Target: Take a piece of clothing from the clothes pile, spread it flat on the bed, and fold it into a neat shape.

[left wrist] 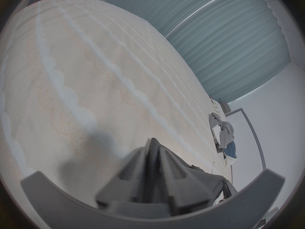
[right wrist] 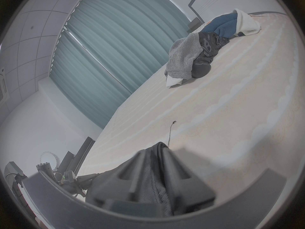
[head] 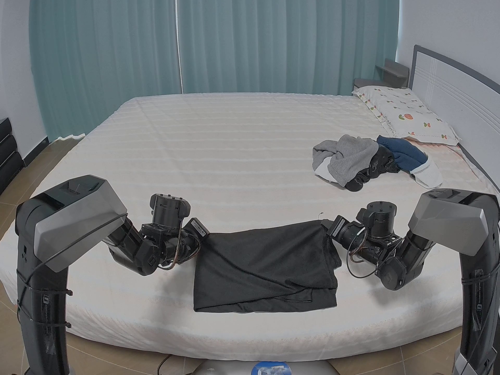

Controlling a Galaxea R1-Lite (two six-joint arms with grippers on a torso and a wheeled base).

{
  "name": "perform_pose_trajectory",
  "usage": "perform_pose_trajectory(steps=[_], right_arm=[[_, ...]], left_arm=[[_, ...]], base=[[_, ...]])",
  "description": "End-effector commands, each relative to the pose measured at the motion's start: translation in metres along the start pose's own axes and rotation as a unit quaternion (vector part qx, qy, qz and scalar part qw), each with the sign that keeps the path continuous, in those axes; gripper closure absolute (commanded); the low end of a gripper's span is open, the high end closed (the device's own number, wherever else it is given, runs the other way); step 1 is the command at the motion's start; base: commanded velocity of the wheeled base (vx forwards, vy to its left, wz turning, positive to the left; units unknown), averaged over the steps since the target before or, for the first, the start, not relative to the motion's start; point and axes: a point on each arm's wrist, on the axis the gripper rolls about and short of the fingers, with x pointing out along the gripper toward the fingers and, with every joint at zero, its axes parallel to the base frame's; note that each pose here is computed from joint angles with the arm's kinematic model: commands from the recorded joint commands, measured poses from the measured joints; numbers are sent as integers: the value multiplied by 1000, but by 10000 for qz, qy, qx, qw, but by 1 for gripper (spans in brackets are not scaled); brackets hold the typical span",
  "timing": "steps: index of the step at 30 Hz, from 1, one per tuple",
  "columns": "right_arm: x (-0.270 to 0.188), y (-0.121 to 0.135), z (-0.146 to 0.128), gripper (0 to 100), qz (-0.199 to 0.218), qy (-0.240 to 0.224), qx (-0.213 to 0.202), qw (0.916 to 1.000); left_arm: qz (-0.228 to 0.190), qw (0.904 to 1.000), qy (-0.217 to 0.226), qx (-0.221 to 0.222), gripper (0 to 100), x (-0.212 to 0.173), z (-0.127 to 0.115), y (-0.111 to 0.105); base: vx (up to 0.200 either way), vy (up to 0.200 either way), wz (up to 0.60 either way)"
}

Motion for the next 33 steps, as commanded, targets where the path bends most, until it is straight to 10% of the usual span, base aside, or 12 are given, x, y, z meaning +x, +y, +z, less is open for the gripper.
perform_pose_trajectory(steps=[1,10,33], right_arm=[[-14,2,11,0,76,-108,14,9999],[-95,-12,28,0,933,944,-322,9906],[-94,-23,-27,0,1021,2020,-657,9718]], left_arm=[[10,10000,16,4,0,0,-1,1],[51,9999,-61,-73,0,0,7,5],[91,9999,-66,-75,0,0,8,8]], base=[[0,0,0],[0,0,0],[0,0,0]])
